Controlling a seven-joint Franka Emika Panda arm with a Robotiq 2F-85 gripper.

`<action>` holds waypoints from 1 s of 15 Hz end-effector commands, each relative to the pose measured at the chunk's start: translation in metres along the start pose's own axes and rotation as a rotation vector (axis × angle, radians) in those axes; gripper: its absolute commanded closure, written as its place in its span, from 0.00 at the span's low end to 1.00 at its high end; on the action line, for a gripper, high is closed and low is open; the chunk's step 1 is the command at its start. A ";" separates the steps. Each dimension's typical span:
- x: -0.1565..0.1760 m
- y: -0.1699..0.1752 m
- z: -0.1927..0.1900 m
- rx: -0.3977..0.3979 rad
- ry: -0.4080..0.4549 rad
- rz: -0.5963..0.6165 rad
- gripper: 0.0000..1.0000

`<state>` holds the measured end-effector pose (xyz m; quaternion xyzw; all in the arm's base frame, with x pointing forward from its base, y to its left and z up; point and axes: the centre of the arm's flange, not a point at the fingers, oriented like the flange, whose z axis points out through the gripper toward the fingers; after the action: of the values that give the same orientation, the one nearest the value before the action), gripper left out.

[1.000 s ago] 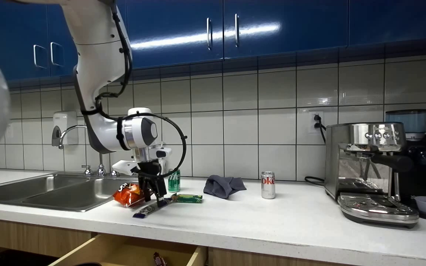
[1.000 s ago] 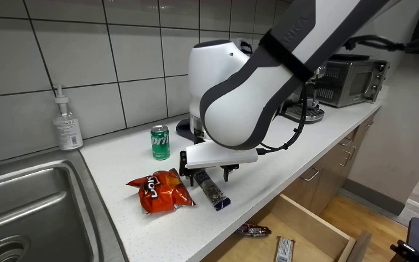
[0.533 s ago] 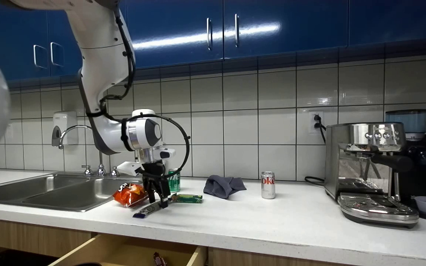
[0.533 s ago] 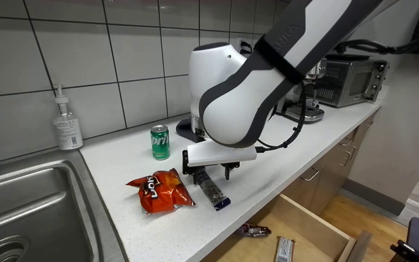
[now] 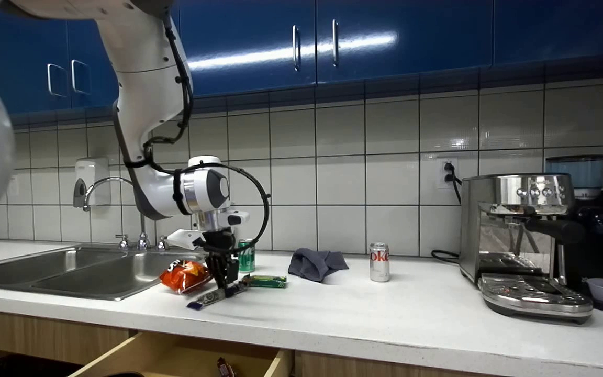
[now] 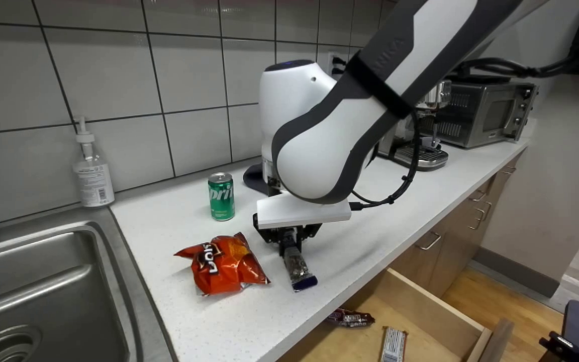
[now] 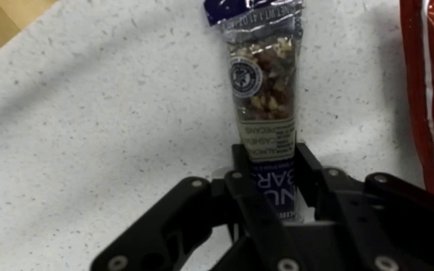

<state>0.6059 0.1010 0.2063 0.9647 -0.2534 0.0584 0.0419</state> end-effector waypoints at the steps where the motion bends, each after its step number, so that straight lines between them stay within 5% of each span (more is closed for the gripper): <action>1: 0.007 0.001 -0.004 -0.009 -0.010 -0.006 0.93; 15: -0.009 0.081 -0.055 0.031 0.027 0.089 0.92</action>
<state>0.5859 0.0588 0.2386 0.9549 -0.2856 0.0709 0.0394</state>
